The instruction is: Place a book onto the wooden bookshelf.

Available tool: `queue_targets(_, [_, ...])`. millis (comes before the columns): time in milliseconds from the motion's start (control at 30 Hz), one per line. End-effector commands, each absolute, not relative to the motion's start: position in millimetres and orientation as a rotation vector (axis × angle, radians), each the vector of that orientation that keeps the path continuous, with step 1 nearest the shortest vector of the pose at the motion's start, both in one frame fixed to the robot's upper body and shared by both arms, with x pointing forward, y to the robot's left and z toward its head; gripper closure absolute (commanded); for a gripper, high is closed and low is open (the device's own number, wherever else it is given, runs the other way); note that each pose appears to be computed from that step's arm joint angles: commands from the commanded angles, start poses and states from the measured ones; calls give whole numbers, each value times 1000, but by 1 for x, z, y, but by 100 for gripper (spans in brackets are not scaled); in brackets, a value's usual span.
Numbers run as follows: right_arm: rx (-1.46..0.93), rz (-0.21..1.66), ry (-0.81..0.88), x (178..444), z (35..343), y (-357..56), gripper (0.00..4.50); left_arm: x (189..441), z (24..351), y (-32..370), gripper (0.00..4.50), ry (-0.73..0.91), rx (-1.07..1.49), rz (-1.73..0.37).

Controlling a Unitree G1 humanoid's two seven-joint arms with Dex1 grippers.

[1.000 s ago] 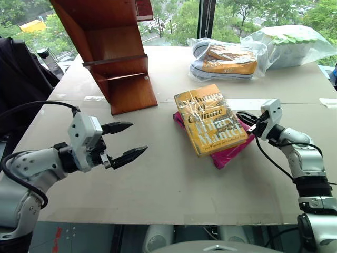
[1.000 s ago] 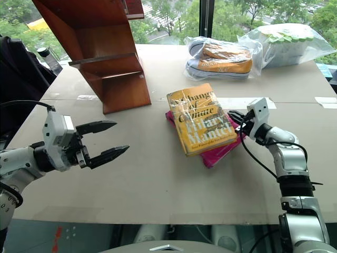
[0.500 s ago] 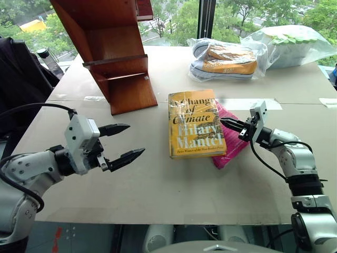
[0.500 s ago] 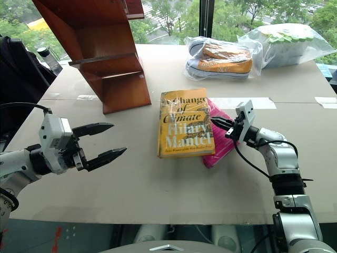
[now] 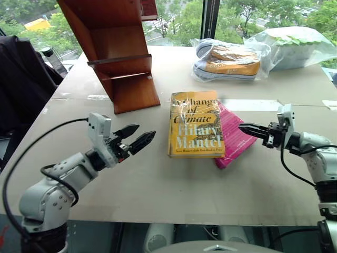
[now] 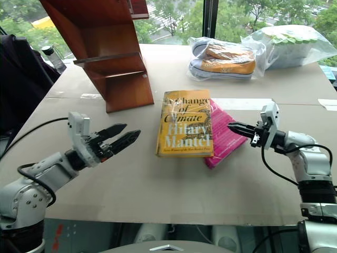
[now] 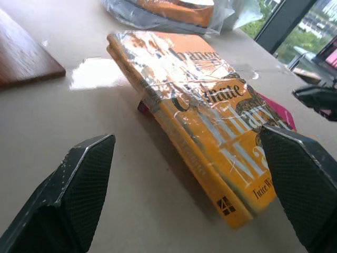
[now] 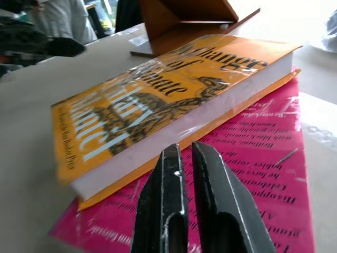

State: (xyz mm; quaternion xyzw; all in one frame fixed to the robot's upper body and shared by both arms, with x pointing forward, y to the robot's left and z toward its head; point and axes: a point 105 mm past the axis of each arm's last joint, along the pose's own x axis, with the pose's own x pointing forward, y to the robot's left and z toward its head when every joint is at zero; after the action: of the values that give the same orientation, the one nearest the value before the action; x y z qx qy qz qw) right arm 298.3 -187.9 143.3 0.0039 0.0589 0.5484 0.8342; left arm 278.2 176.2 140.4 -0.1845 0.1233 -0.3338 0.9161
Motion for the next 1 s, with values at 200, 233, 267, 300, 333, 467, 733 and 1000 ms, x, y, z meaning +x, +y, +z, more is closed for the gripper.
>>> queue_targets(200, [-28,1337,140,259,183,-187,33,305,115,151,0,480,-601,-729])
queue_targets(233, [-37,1331,135,258,185,-188,8,308,112,150,0,501,-607,-727])
queue_targets(267, [-47,1324,129,258,187,-189,8,311,110,150,0,521,-614,-725])
queue_targets(300, [-57,1315,121,258,190,-190,8,313,107,149,0,542,-615,-723])
queue_targets(333, [-61,1310,117,257,191,-192,8,315,101,149,0,567,-604,-716])
queue_targets(467, [-112,1301,96,263,196,-196,8,324,92,140,0,624,-679,-727])
queue_targets(733, [-115,1317,78,270,201,-194,8,325,93,117,0,718,-916,-845])
queue_targets(1000, [-124,1310,65,273,201,-193,0,314,105,100,52,730,-967,-995])
